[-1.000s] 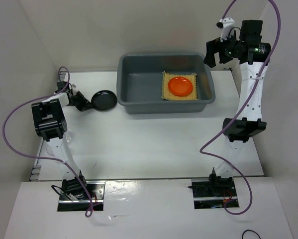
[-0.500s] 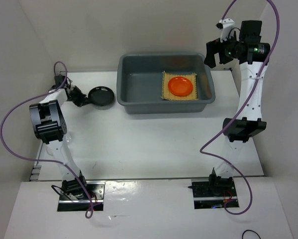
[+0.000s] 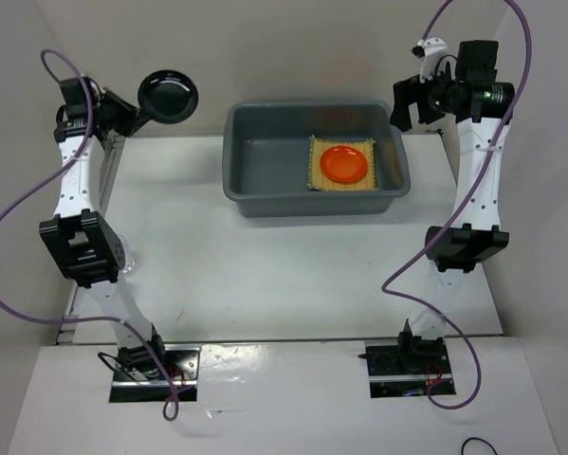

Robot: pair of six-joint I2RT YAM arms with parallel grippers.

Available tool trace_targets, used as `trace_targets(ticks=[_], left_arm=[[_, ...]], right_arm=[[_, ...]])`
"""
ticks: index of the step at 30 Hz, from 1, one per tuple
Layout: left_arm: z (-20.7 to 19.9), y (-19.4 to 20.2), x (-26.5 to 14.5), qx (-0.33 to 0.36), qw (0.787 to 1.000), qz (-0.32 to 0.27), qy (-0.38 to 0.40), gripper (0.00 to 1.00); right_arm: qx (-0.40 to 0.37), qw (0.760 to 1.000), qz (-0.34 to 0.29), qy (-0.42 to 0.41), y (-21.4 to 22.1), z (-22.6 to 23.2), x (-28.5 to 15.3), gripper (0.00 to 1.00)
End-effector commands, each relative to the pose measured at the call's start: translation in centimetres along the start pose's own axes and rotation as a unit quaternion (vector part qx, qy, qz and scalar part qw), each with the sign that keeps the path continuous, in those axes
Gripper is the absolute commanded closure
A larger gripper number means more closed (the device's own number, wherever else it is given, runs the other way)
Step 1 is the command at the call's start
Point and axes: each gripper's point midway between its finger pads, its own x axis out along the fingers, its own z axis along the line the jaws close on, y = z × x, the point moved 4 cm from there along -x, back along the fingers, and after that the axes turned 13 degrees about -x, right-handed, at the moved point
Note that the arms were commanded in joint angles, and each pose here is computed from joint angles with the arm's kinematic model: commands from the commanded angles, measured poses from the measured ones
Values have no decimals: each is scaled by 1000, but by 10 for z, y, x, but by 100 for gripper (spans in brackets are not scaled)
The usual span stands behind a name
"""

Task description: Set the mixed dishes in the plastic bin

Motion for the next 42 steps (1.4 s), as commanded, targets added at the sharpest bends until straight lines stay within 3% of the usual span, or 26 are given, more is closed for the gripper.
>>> trace_targets(ticks=[1, 3, 4, 7, 12, 27, 36, 42], left_arm=[[-60, 30, -3, 10, 997, 47, 68, 100], [-108, 62, -1, 44, 989, 75, 117, 100], [-97, 77, 22, 43, 990, 97, 88, 100], [-123, 125, 45, 72, 985, 129, 87, 100], [-150, 203, 66, 71, 971, 182, 141, 100], [-81, 397, 170, 19, 946, 306, 109, 100], [-26, 427, 219, -40, 945, 313, 82, 100], [-15, 429, 231, -49, 948, 303, 84, 100]], right_arm=[[-10, 999, -30, 32, -19, 2, -31, 2], [-5, 999, -28, 31, -19, 4, -32, 2], [-5, 999, -28, 31, -18, 3, -30, 2], [1, 999, -22, 41, -16, 2, -32, 2], [1, 998, -28, 58, -20, -2, -37, 2], [6, 997, -2, 82, -9, -1, -47, 2], [19, 994, 17, 110, 7, -14, -55, 2], [22, 992, 33, 121, 14, -12, -61, 2]])
